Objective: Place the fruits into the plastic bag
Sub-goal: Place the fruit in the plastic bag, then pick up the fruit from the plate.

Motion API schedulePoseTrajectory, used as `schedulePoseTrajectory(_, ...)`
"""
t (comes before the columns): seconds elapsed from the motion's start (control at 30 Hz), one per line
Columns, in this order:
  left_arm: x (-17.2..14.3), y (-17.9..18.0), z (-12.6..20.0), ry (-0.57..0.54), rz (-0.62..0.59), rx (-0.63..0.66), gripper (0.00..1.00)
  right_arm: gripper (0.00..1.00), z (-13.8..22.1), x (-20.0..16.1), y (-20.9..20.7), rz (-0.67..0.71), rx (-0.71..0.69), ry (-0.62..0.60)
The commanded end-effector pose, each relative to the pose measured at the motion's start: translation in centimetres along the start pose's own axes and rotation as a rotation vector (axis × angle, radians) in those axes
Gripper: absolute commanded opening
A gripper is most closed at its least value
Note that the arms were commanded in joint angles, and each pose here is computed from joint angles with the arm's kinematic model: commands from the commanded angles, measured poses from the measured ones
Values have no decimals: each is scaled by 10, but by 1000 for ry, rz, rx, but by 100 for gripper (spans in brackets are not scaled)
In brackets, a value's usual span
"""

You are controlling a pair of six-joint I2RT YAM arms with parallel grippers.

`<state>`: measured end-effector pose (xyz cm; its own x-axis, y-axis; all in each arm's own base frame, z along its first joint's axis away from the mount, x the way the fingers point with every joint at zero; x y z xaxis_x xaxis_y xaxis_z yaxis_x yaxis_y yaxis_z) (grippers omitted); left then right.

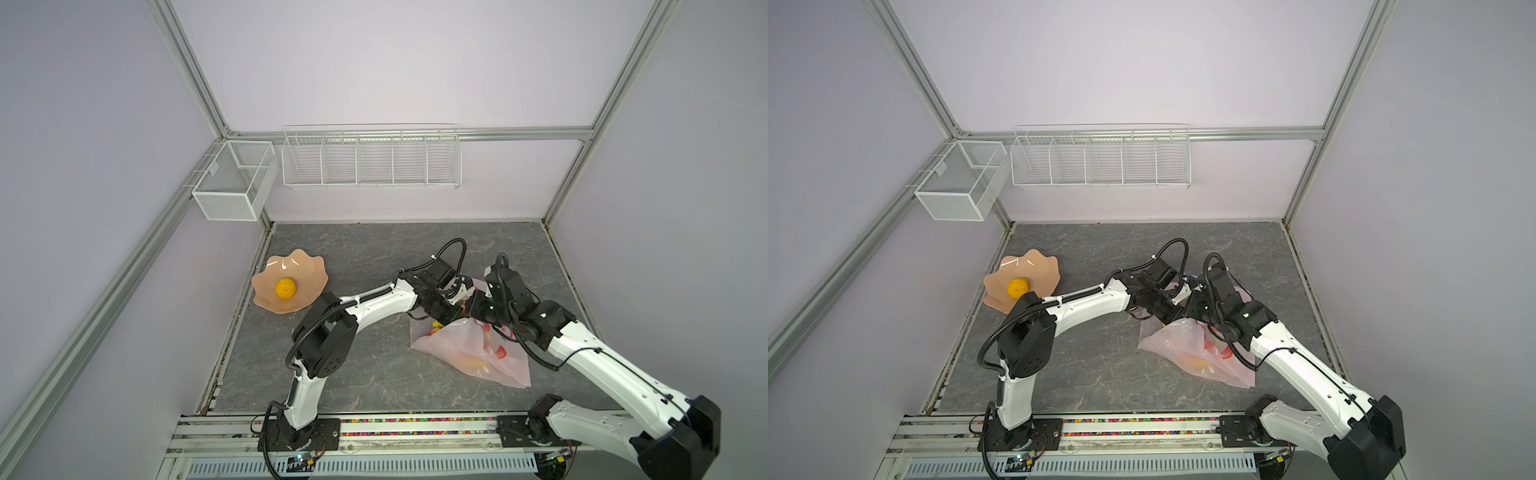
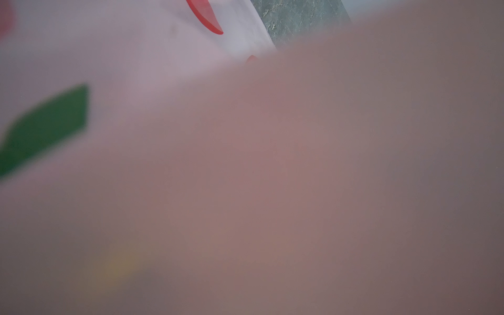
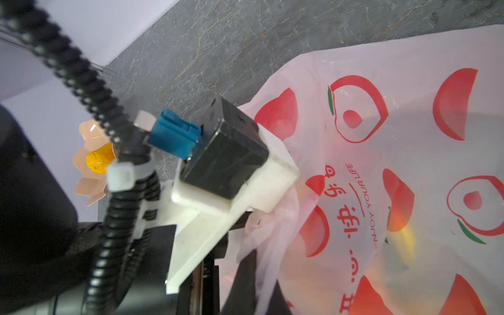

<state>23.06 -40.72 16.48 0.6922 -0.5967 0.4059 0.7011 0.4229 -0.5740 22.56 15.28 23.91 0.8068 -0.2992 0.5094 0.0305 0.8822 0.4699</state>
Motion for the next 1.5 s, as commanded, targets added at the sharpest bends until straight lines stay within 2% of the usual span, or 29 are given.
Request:
schedulePoseTrajectory(0.0, 11, 2, 29, -95, 39, 50, 93, 6, 2, -4, -3, 0, 7, 0)
schedulePoseTrajectory(0.23, 13, 20, 71, -219, 138, 112, 95, 6, 2, -4, -5, 0, -1, 1)
schedulePoseTrajectory(0.4, 10, 13, 78, -202, 122, 55, 95, 6, 0, -4, -5, -1, 1, 4)
schedulePoseTrajectory(0.47, 6, 15, 80, -182, 124, 83, 94, 6, 1, -3, -5, -1, 0, 4)
schedulePoseTrajectory(0.63, 1, 33, 107, -261, 198, 117, 94, 6, 2, -4, -5, 0, -3, 3)
schedulePoseTrajectory(0.87, -17, 69, 160, -362, 341, 366, 94, 6, -1, -3, -3, 0, 3, 7)
schedulePoseTrajectory(1.1, -60, 121, 231, -453, 580, 709, 94, 7, -3, -3, -3, 4, 3, 10)
schedulePoseTrajectory(1.2, -79, 140, 261, -463, 633, 860, 96, 7, -3, -3, -2, 5, 4, 12)
schedulePoseTrajectory(1.47, -128, 202, 317, -405, 833, 1045, 97, 7, -3, -2, -2, 7, 2, 15)
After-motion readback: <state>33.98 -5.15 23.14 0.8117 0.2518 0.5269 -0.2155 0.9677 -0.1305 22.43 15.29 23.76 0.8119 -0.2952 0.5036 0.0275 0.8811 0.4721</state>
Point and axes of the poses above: each gripper's point midway between its finger pads, its own z axis back along the fingers, its own y axis along the line the jaws close on, x = y × z, the point moved 7 cm from there along z, back along the fingers, and after that the axes turned 4 degrees about z, right-handed, at the moved point
